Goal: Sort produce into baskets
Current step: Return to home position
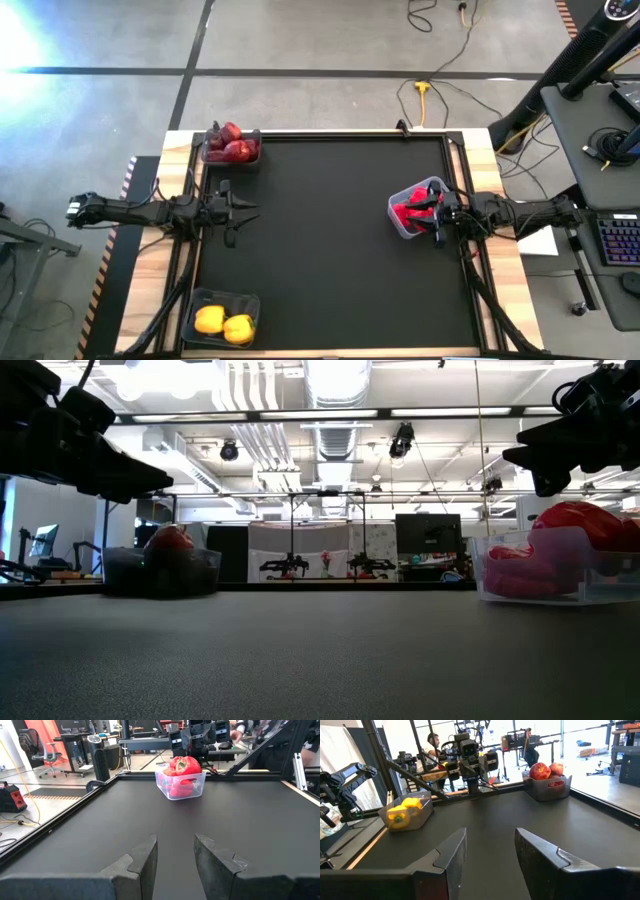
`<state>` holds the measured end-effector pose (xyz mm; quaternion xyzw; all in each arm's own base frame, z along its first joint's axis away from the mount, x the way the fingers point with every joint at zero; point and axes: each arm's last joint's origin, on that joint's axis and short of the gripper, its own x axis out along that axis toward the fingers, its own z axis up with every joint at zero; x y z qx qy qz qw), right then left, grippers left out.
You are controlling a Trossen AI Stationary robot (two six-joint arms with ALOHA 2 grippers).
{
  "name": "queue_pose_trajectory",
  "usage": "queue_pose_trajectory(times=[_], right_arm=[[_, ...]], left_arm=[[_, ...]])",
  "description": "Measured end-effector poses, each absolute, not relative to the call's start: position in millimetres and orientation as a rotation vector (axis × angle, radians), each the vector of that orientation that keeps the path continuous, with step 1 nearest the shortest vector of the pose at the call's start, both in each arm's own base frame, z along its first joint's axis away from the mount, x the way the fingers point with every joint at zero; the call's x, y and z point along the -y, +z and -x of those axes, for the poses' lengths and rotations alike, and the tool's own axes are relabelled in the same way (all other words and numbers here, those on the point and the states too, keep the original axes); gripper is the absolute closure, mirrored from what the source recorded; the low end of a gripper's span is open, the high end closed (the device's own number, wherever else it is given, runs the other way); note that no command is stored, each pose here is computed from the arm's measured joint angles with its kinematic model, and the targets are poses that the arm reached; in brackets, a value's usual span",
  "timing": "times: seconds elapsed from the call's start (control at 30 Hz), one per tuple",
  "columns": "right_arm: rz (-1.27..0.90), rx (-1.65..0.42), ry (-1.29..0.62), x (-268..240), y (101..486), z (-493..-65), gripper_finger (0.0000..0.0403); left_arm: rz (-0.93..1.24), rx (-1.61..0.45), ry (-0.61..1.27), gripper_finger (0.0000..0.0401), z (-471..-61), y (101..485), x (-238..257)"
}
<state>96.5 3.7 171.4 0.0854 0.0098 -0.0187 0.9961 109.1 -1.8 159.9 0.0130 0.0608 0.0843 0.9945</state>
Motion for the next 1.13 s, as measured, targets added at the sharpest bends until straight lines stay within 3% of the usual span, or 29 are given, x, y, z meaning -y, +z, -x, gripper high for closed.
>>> queue_pose_trajectory(times=[1.13], right_arm=[[-0.171, -0.02, -0.038, -3.6, 171.4, -96.5, 0.0247]], left_arm=[[-0.026, -0.122, 0.169, 0.0289, -109.1, 159.9, 1.8]])
